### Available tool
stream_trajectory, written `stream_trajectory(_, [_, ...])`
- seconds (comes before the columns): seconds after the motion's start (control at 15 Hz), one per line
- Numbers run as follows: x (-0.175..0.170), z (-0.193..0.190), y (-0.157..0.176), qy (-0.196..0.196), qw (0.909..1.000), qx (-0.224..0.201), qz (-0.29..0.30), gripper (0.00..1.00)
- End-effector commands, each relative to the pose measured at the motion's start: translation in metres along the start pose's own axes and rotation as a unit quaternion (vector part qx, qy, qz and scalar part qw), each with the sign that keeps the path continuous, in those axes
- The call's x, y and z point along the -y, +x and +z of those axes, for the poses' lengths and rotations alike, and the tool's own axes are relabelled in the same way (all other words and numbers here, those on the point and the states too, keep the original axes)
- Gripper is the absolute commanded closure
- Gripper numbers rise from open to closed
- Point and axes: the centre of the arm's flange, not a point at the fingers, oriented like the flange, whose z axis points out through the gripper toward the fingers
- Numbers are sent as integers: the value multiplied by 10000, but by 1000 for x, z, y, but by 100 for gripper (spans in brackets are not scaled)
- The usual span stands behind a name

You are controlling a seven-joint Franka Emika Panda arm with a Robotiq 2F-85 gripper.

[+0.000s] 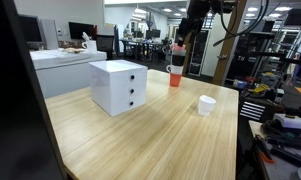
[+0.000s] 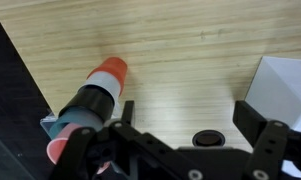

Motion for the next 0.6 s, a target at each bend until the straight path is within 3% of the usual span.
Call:
stream_trajectory(0.0, [-14, 1, 25, 63, 9999, 54, -94, 0])
stream_trajectory(0.53, [-46, 20, 80, 42, 10000, 84, 21, 0])
